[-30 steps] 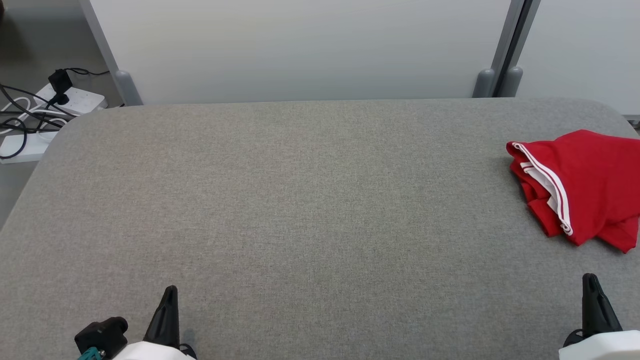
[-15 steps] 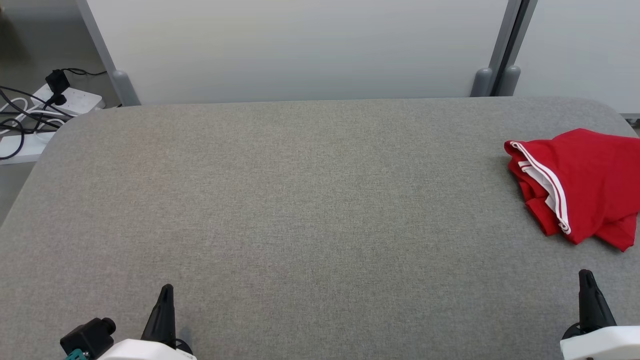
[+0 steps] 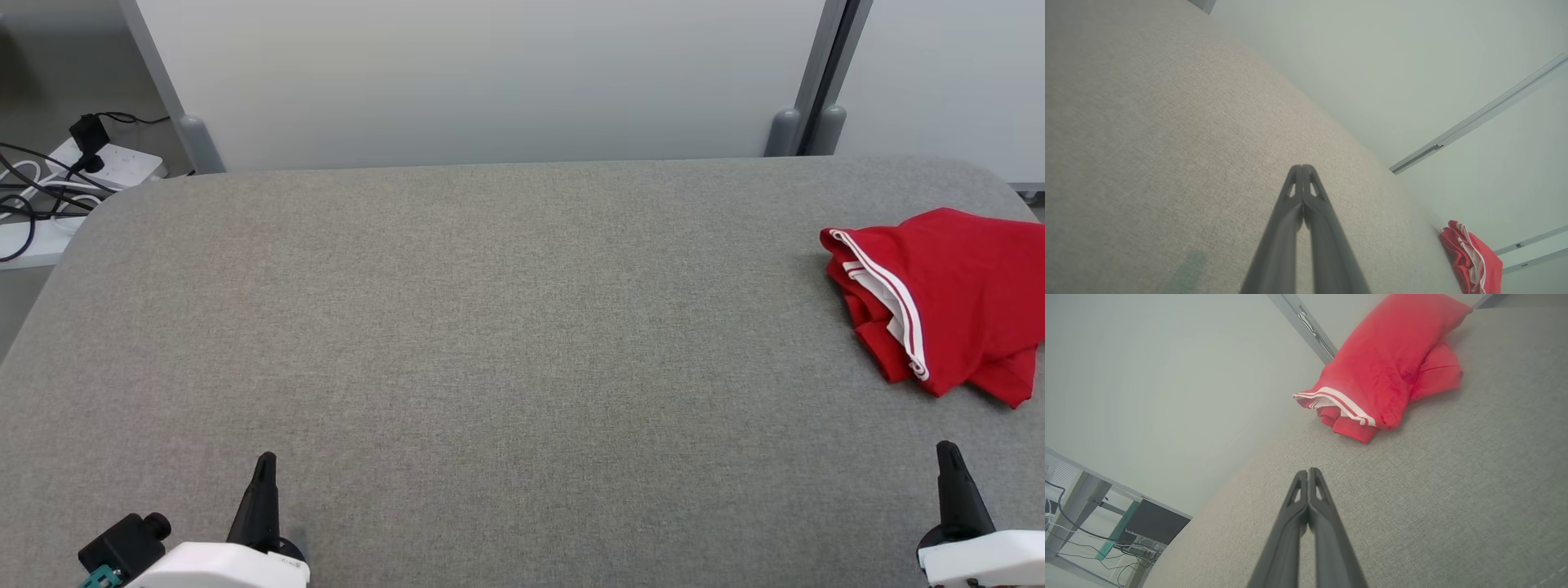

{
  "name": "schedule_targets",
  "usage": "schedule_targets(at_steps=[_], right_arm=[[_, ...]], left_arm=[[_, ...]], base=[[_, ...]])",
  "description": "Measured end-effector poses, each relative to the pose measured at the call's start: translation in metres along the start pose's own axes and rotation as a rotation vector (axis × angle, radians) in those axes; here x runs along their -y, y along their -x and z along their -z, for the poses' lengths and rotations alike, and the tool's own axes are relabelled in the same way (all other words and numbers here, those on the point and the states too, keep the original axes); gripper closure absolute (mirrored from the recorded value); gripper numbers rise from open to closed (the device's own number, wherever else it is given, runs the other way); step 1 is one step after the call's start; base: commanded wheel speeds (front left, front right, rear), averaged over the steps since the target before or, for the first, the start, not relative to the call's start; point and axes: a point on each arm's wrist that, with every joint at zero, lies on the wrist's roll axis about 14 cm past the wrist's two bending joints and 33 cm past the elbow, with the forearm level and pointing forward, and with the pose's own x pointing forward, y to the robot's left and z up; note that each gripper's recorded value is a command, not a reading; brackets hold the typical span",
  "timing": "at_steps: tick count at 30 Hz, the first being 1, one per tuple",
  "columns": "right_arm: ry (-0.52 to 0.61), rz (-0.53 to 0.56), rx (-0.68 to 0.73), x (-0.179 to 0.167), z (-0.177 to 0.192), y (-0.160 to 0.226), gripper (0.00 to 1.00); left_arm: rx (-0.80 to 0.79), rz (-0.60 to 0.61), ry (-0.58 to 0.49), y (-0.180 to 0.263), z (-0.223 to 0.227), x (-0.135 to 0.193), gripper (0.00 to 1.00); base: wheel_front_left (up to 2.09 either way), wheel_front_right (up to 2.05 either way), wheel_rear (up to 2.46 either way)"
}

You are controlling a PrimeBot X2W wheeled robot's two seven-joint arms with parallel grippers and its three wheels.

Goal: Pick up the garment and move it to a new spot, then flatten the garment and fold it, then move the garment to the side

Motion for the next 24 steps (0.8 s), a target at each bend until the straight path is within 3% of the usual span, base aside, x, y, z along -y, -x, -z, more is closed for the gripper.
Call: schedule_targets(at_steps=[24], right_arm=[[-0.274,-0.011,-0.012,-0.0049,-0.0004,-0.0036,1.0]], left_arm=[[-0.02,0.024,0.272,-0.005,-0.0031,0.0074,1.0]], base=[[0.0,0.0,0.0]])
